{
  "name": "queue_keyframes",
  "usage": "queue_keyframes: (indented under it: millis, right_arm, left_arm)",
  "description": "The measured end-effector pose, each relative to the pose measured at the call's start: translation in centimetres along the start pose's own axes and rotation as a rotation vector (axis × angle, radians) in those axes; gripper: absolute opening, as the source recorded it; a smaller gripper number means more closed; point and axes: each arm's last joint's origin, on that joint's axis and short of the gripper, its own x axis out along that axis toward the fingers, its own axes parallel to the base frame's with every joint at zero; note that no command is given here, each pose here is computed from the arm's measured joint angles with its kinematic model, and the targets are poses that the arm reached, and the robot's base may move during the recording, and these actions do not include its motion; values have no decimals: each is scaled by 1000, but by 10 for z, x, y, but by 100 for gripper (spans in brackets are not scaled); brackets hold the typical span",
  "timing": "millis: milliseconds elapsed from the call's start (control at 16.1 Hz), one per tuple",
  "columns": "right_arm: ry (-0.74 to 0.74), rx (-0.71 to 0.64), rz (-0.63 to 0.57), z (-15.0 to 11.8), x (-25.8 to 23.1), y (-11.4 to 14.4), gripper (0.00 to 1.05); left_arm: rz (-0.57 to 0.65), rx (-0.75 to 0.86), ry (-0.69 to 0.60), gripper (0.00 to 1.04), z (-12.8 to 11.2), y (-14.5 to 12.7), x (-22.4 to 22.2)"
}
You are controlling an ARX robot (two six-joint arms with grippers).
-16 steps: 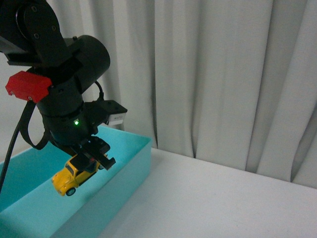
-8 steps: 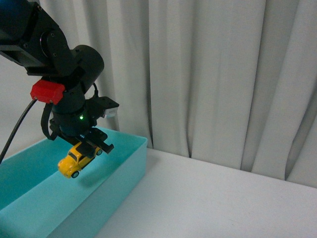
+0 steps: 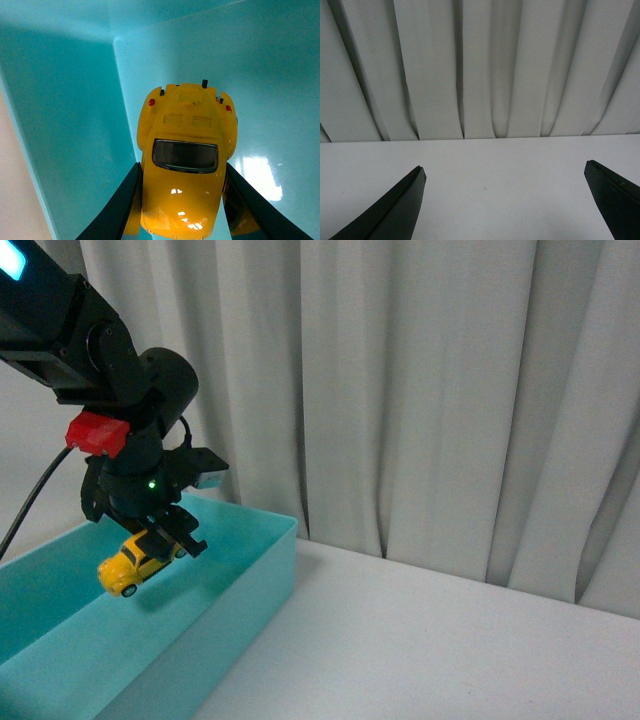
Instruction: Wind up and store yellow beetle toy
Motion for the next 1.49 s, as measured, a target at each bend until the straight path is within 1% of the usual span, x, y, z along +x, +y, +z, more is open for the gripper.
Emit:
queue_keyframes:
  millis: [372, 434, 558, 806, 868, 930, 992, 1116, 1179, 1241, 1303, 1365, 1489]
  right_arm:
    - [0, 0, 0, 0, 0, 0, 98]
    - [0, 0, 0, 0, 0, 0, 98]
    - [0, 0, 0, 0, 0, 0, 98]
    - [0, 0, 0, 0, 0, 0, 98]
    - [0, 0, 0, 0, 0, 0, 98]
    - [0, 0, 0, 0, 0, 0, 98]
    - [0, 0, 0, 0, 0, 0, 98]
    - [0, 0, 0, 0, 0, 0, 98]
    - [0, 0, 0, 0, 0, 0, 98]
    - [0, 0, 0, 0, 0, 0, 98]
    - [-1, 0, 1, 0, 0, 0, 98]
    - [0, 0, 1, 0, 0, 0, 98]
    - [0, 0, 0, 0, 0, 0, 98]
  left_arm:
    - [-10, 2, 37, 39, 2, 4, 13]
    - [-14, -2, 46, 42, 2, 5, 17]
    - [-16, -9, 54, 65, 3, 7, 18]
    - [-5, -27, 42, 79, 5, 15, 15]
    - [-6, -33, 48, 85, 7, 20, 15]
    - [1, -70, -6, 98, 21, 43, 18]
    - [-94, -74, -189, 98, 21, 49, -8]
    - [-99, -45, -288, 98, 11, 56, -49]
    - [-100, -38, -336, 98, -2, 60, -69]
    - [-51, -122, -599, 91, -10, 63, -72]
    - [-78, -236, -864, 78, -30, 49, -79]
    - [-114, -320, -1031, 66, -56, 23, -93]
    - [-139, -389, -1197, 49, -83, -6, -125]
